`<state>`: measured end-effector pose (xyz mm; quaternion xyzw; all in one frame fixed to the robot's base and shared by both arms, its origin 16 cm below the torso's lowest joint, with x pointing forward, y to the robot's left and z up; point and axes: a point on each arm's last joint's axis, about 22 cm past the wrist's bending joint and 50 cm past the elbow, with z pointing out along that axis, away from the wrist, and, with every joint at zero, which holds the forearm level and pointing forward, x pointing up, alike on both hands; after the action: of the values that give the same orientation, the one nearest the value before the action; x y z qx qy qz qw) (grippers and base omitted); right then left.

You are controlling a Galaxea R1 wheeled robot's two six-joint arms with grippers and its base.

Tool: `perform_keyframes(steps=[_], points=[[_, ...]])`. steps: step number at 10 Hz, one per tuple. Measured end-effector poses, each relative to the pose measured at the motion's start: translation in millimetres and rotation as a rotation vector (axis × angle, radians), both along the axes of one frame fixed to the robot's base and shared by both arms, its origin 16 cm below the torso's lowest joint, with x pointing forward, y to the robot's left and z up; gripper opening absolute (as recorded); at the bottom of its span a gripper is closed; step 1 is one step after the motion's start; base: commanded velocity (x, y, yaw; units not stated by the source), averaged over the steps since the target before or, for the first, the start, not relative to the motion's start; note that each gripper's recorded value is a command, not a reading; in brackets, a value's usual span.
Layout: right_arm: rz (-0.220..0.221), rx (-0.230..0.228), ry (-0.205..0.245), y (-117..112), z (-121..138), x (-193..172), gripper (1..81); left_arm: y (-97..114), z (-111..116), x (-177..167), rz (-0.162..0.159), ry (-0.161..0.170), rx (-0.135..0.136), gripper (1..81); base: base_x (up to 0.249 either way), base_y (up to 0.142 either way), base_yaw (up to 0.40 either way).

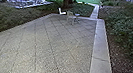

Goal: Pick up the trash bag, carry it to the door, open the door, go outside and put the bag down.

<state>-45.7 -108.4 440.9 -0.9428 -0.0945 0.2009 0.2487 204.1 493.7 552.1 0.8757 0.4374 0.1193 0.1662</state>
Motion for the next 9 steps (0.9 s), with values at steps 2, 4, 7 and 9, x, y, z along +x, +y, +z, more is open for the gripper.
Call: perform_keyframes(steps=[2, 4, 7, 9], points=[[0.001, 0.000, 0.001, 0, 0, 0, 81.1, -6, 8, 22, -0.014, -0.024, -0.013, 1.0, 0.000, 0.000, 0.000], [0.001, 0.000, 0.001, 0, 0, 0, 81.1, -4, 9, 24, -0.007, -0.023, -0.018, 81.1, 0.000, 0.000, 0.000], [0.001, 0.000, 0.000, 0, 0, 0, 81.1, -3, 9, 22, -0.007, -0.021, -0.019, 81.1, 0.000, 0.000, 0.000], [0.000, 0.000, 0.000, 0, 0, 0, 81.1, -7, 12, 14, -0.033, -0.004, -0.055, 81.1, 0.000, 0.000, 0.000]])
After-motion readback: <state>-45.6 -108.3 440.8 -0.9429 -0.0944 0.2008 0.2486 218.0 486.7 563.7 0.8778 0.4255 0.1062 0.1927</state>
